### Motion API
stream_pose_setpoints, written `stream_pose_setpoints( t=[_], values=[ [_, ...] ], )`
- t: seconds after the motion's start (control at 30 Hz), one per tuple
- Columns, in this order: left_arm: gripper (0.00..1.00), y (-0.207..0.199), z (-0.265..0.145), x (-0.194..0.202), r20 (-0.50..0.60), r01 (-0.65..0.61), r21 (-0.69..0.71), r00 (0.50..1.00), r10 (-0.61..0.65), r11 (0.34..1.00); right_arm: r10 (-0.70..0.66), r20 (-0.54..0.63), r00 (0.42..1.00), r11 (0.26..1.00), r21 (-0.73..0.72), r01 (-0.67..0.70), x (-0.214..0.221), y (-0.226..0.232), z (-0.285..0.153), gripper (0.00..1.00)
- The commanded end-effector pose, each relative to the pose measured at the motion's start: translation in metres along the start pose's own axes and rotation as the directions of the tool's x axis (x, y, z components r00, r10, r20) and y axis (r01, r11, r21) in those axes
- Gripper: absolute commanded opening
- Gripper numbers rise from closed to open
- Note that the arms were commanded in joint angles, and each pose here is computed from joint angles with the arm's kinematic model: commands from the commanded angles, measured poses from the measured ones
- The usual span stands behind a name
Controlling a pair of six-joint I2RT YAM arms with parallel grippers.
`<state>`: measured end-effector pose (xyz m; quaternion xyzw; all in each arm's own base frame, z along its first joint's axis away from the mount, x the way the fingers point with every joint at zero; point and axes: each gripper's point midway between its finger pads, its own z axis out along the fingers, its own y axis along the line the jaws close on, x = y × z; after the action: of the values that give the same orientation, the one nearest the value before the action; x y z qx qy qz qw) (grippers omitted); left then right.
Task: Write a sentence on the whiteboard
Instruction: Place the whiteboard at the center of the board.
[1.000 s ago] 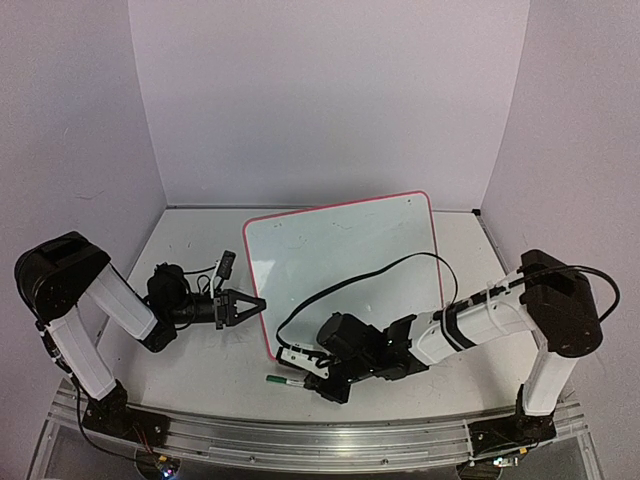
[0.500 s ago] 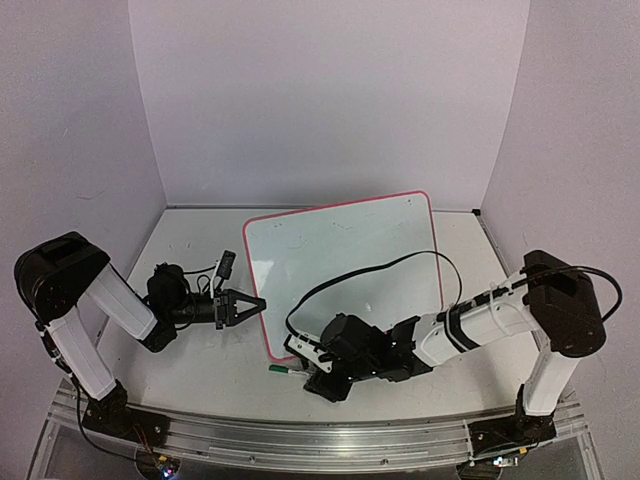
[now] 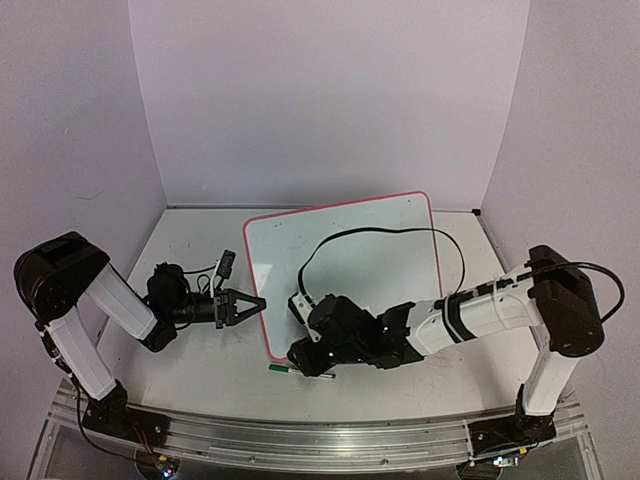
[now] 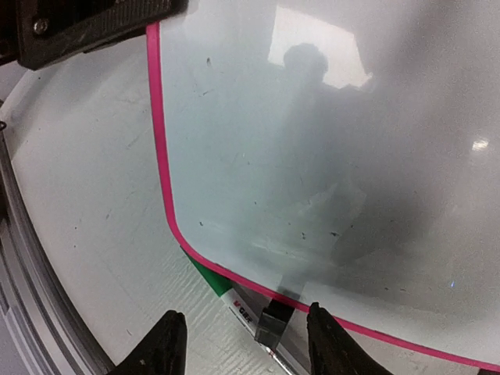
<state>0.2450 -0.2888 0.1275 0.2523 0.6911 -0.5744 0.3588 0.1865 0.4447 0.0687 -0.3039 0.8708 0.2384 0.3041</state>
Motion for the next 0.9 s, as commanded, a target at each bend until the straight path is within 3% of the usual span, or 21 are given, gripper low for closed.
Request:
stream_pose_setpoints(
  t=[0.0,0.47,0.7,0.87],
  values=[
    [0.0,0.011,0.002,-0.025,0.073,-0.017,-0.065,0.997,0.021,0.998,0.064,-0.021,0.998,0.996,0.065,-0.063,0.0,-0.005,0.012,0.51],
    [0.0,0.013,0.005,-0.025,0.069,-0.018,-0.061,0.997,0.022,0.998,0.087,-0.067,0.994,0.975,0.212,-0.071,0.022,-0.014,0.028,0.36],
    [0.0,0.017,0.011,-0.023,0.057,-0.01,-0.056,0.998,0.014,0.998,0.124,0.039,0.992,0.926,0.355,-0.13,0.009,-0.043,0.018,0.12],
    [0.0,0.016,0.029,-0.029,0.051,-0.027,-0.027,0.998,0.028,0.999,0.175,0.091,0.98,0.886,0.42,-0.197,0.003,-0.072,0.007,0.01]
  ],
)
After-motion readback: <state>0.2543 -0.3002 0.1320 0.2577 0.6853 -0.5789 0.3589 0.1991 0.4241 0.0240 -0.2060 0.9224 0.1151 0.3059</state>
